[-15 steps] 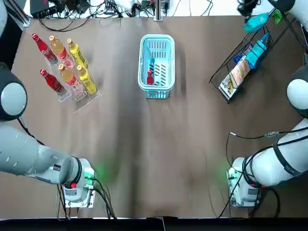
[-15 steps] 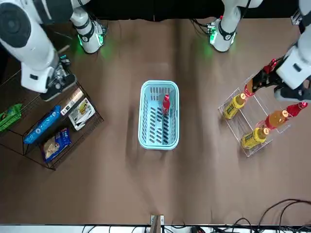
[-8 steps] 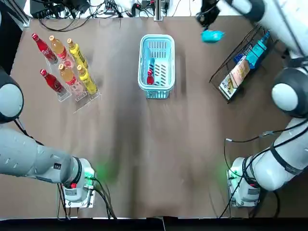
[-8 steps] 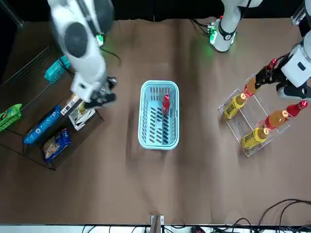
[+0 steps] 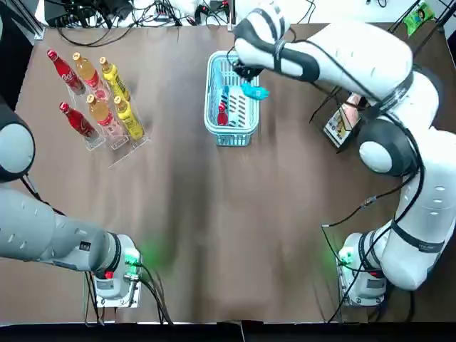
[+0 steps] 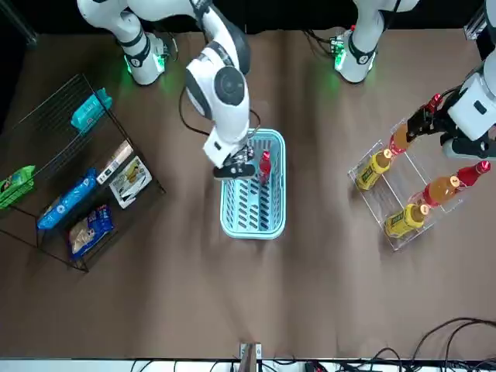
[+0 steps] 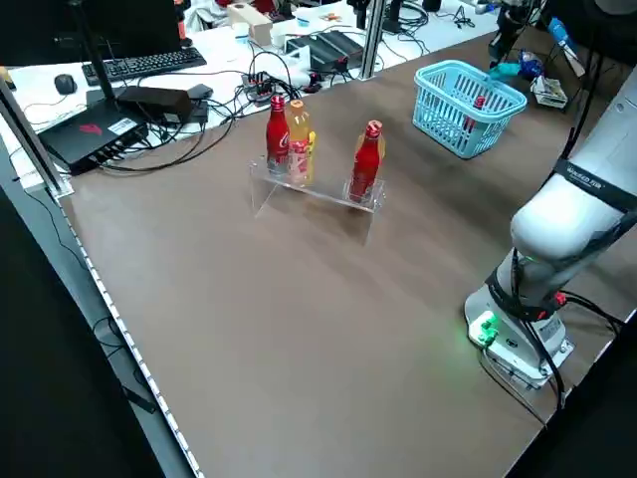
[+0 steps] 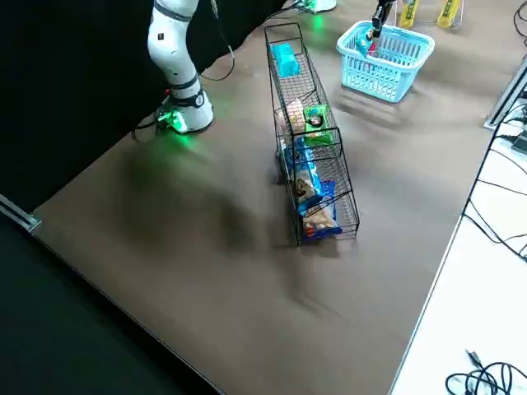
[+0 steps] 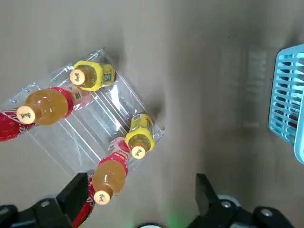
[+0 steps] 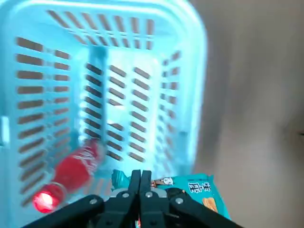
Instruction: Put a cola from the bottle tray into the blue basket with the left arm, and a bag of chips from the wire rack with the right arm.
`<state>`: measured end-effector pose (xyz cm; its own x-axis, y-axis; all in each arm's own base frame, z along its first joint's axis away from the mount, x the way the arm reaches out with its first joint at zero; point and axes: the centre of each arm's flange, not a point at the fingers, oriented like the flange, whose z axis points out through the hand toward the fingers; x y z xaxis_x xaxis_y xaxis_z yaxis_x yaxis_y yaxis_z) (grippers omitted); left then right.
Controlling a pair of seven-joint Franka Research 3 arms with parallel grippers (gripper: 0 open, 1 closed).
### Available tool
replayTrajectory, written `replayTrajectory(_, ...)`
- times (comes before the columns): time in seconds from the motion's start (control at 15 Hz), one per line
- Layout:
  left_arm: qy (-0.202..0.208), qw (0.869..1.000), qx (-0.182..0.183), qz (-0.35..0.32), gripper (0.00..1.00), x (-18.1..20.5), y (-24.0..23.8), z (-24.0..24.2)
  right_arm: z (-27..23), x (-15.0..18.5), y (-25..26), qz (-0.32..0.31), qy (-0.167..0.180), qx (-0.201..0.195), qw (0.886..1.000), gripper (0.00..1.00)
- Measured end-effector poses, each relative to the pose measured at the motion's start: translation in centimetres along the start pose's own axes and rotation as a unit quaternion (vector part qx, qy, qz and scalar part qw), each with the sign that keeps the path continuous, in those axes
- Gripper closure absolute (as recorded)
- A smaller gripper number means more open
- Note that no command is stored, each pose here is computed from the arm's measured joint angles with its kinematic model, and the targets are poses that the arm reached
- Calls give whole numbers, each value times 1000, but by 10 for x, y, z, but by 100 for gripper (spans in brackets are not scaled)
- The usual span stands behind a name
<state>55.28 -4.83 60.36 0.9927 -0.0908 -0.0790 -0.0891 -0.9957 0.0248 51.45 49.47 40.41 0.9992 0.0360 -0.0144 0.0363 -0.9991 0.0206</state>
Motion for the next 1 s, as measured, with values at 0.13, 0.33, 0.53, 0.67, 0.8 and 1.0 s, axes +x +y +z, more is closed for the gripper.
replayTrajectory(0.13,0,1000,0,-1,0,0,-1,0,6,0,-10,5,15,13,1000,98)
replayTrajectory(0.33,0,1000,0,-1,0,0,-1,0,5,9,-11,16,36,31,999,98)
replayTrajectory(0.53,0,1000,0,-1,0,0,-1,0,11,19,-16,33,61,56,996,98)
replayTrajectory(0.67,0,1000,0,-1,0,0,-1,0,24,24,-16,40,66,59,995,98)
replayTrajectory(0.8,0,1000,0,-1,0,0,-1,0,24,29,-12,41,67,58,995,87)
replayTrajectory(1.0,0,1000,0,-1,0,0,-1,0,20,33,-8,36,71,59,995,62)
